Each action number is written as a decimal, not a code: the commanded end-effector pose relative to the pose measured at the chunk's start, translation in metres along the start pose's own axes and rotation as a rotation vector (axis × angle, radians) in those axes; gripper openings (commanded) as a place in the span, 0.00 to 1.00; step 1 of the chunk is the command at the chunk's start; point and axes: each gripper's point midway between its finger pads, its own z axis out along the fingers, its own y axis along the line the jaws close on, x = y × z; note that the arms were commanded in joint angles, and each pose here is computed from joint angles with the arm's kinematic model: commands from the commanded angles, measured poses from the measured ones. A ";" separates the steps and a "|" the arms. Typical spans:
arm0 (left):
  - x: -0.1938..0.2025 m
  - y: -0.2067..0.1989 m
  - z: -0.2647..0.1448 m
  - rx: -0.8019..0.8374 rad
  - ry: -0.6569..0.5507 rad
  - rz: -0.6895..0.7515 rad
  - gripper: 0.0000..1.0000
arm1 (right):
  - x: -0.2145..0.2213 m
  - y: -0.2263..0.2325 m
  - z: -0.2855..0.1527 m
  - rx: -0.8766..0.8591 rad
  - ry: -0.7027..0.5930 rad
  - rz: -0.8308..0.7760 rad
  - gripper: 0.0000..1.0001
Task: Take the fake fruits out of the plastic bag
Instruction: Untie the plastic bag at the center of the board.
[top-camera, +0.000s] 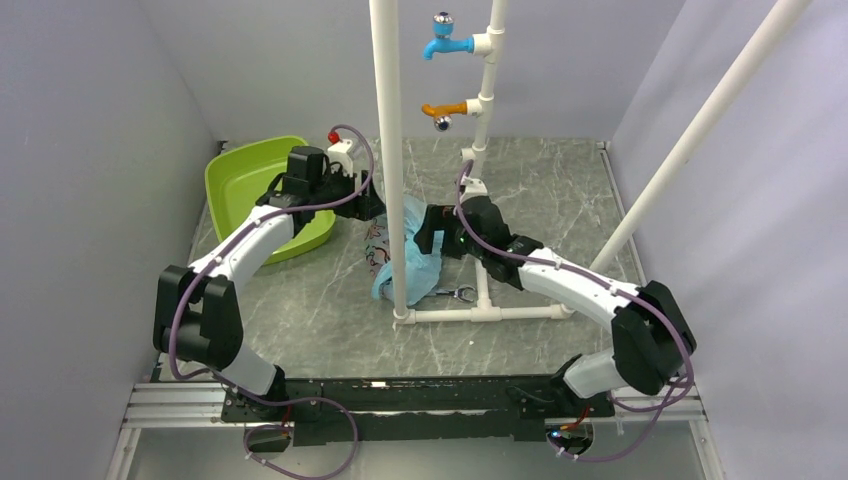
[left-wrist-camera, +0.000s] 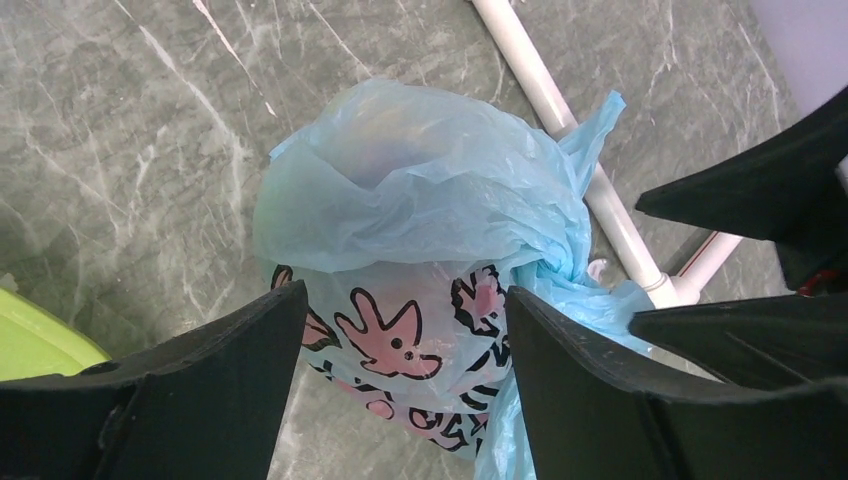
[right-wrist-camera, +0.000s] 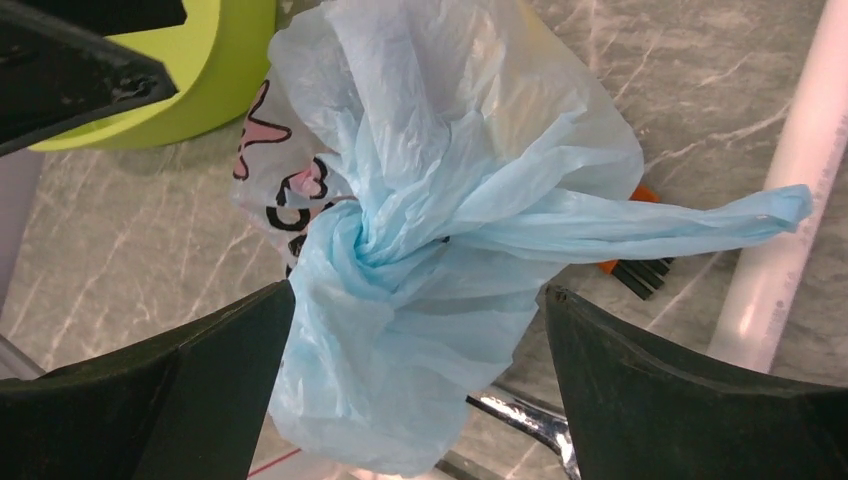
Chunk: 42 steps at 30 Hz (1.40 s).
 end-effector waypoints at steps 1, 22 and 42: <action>-0.016 -0.008 -0.011 0.001 -0.057 0.045 0.79 | -0.018 0.015 0.021 -0.027 -0.050 0.103 0.99; -0.019 -0.009 -0.020 -0.010 -0.084 0.099 0.99 | -0.022 0.103 0.055 -0.755 0.035 -0.401 0.00; 0.006 -0.023 0.007 0.158 0.080 0.041 0.00 | -0.025 0.064 0.063 -0.451 0.042 -0.390 0.55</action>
